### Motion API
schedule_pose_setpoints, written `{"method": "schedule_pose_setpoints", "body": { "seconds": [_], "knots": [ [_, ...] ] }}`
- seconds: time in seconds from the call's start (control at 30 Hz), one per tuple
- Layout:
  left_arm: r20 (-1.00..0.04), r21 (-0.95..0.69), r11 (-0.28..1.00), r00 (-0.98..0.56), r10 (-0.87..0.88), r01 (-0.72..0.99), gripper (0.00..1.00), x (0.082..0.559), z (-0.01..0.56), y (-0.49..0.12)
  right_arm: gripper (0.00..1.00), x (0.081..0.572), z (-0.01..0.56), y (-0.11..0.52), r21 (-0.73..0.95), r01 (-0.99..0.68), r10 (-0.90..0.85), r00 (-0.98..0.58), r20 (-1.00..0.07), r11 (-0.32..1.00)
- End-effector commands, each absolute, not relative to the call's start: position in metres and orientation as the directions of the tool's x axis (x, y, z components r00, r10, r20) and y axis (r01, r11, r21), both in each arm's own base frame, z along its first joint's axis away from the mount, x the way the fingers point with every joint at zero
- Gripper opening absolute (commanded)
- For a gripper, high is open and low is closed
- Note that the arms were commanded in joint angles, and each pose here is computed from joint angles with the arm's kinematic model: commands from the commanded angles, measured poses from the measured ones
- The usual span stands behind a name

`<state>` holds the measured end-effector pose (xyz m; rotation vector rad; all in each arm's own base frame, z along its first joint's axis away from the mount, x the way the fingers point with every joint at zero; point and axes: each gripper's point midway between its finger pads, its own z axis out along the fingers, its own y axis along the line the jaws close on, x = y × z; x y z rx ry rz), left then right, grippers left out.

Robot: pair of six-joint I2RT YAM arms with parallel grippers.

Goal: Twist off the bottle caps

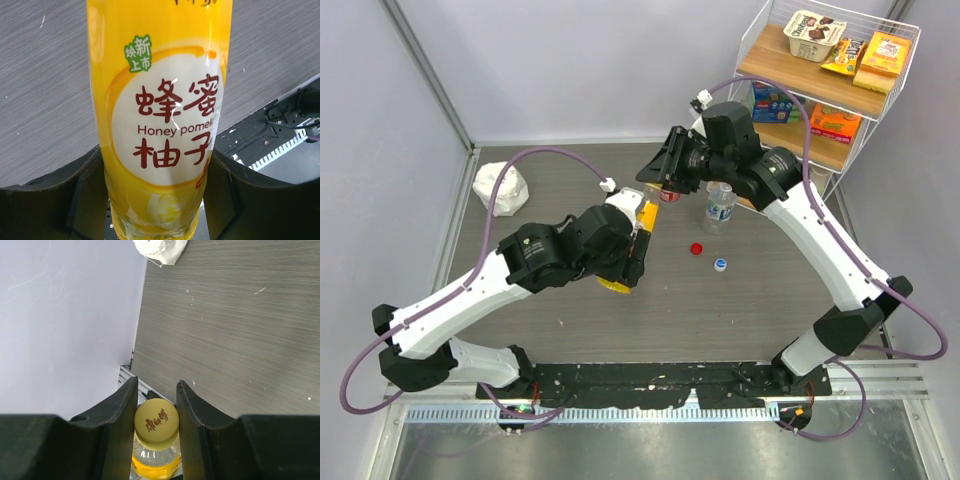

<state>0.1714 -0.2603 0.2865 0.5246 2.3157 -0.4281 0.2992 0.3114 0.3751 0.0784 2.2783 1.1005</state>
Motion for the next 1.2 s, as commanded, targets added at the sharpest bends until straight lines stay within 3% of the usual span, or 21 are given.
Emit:
{"method": "schedule_pose_setpoints", "body": {
  "seconds": [0.0, 0.33, 0.67, 0.97, 1.0, 1.07, 1.17],
  "knots": [
    [-0.735, -0.242, 0.82, -0.65, 0.194, 0.519, 0.0, 0.161, 0.312, -0.267, 0.02, 0.271, 0.447, 0.318, 0.793, -0.413, 0.325, -0.751, -0.574, 0.447],
    [-0.73, -0.534, 0.534, -0.676, 0.1, 0.656, 0.0, 0.111, 0.361, -0.304, 0.02, 0.205, 0.532, 0.298, 0.693, -0.705, 0.372, -0.61, -0.7, 0.149],
    [-0.716, -0.669, 0.274, -0.698, 0.013, 0.691, 0.0, 0.08, 0.404, -0.322, 0.02, 0.135, 0.595, 0.29, 0.562, -0.79, 0.305, -0.613, -0.729, -0.246],
    [-0.701, -0.698, 0.247, -0.712, -0.046, 0.672, 0.0, 0.08, 0.409, -0.32, 0.02, 0.132, 0.598, 0.285, 0.544, -0.8, 0.293, -0.6, -0.745, -0.254],
    [-0.698, -0.701, 0.25, -0.715, -0.046, 0.668, 0.0, 0.08, 0.408, -0.319, 0.05, 0.134, 0.596, 0.285, 0.552, -0.798, 0.292, -0.603, -0.742, -0.243],
    [-0.697, -0.702, 0.257, -0.715, -0.054, 0.664, 0.0, 0.081, 0.406, -0.317, 0.23, 0.141, 0.594, 0.284, 0.565, -0.798, 0.303, -0.603, -0.738, -0.21],
    [-0.697, -0.7, 0.278, -0.714, -0.068, 0.657, 0.0, 0.083, 0.401, -0.313, 0.72, 0.156, 0.59, 0.279, 0.595, -0.79, 0.34, -0.605, -0.72, -0.148]
  ]
}}
